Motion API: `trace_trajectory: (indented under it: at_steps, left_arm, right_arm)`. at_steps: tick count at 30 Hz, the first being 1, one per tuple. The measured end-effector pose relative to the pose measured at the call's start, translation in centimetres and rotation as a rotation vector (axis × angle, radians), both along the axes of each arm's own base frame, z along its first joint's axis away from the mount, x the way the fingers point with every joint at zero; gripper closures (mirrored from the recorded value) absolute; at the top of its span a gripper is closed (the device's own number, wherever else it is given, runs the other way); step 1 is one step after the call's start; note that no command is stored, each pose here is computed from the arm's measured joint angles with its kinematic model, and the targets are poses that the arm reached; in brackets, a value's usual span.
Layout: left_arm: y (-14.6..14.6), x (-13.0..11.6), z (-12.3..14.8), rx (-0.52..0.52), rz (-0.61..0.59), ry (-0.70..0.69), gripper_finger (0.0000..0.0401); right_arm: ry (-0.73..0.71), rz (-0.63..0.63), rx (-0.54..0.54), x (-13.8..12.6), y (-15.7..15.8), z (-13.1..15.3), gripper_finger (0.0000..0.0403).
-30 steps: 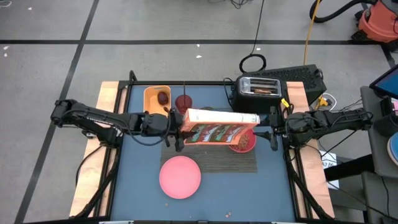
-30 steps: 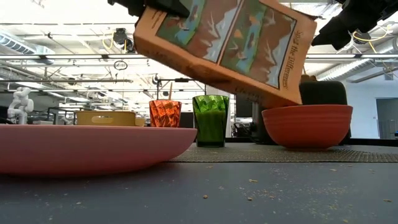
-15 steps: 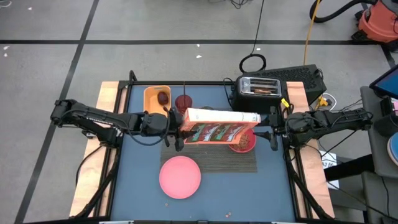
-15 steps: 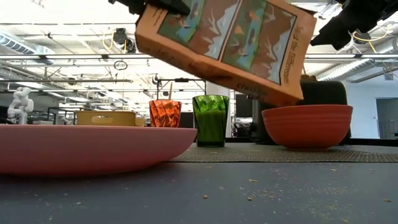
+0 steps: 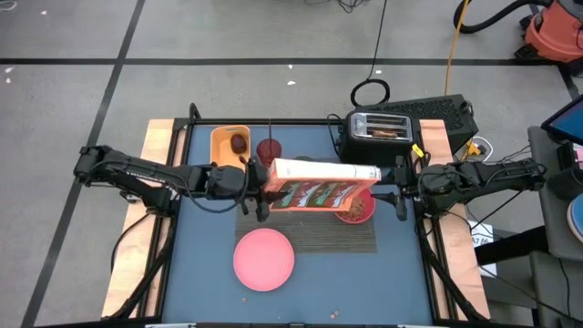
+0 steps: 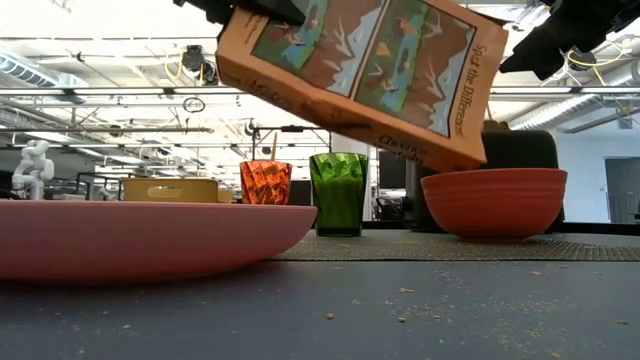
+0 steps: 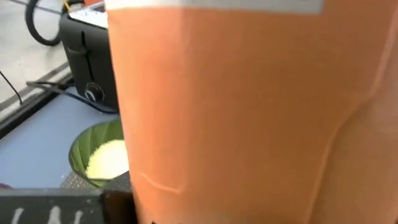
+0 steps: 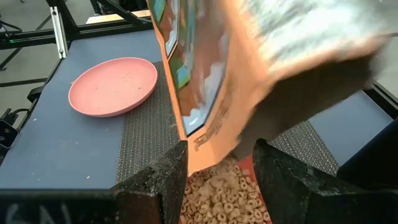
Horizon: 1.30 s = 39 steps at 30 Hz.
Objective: Arrange a breakfast setting
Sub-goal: Pour the cereal from the cereal box into the pink bowl
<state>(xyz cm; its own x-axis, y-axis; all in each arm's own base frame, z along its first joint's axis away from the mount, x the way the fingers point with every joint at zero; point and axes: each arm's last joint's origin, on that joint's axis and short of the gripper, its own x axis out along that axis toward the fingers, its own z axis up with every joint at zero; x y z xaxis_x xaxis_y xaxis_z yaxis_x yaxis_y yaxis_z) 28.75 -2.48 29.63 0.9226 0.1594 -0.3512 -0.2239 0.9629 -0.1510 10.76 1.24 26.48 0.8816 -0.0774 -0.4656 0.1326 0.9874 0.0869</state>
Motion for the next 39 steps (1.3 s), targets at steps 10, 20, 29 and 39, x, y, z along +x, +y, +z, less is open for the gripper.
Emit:
trace_trajectory:
  at_steps: [10, 20, 29, 39]
  left_arm:
    - [0.0, 0.1, 0.4, 0.018, 0.007, -0.037, 0.0206]
    - [-0.1, 0.2, -0.1, -0.004, -0.017, 0.001, 0.0206]
    - [-0.1, 0.6, -0.8, -0.004, -0.017, 0.020, 0.0206]
    - [-0.1, 0.4, -0.2, 0.019, -0.009, -0.009, 0.0206]
  right_arm:
    - [0.000, 0.000, 0.000, 0.0, 0.0, 0.0, 0.0232]
    - [0.000, 0.000, 0.000, 0.0, 0.0, 0.0, 0.0232]
    - [0.001, 0.000, 0.000, 0.0, 0.0, 0.0, 0.0232]
    - [-0.002, 0.000, 0.000, 0.0, 0.0, 0.0, 0.0232]
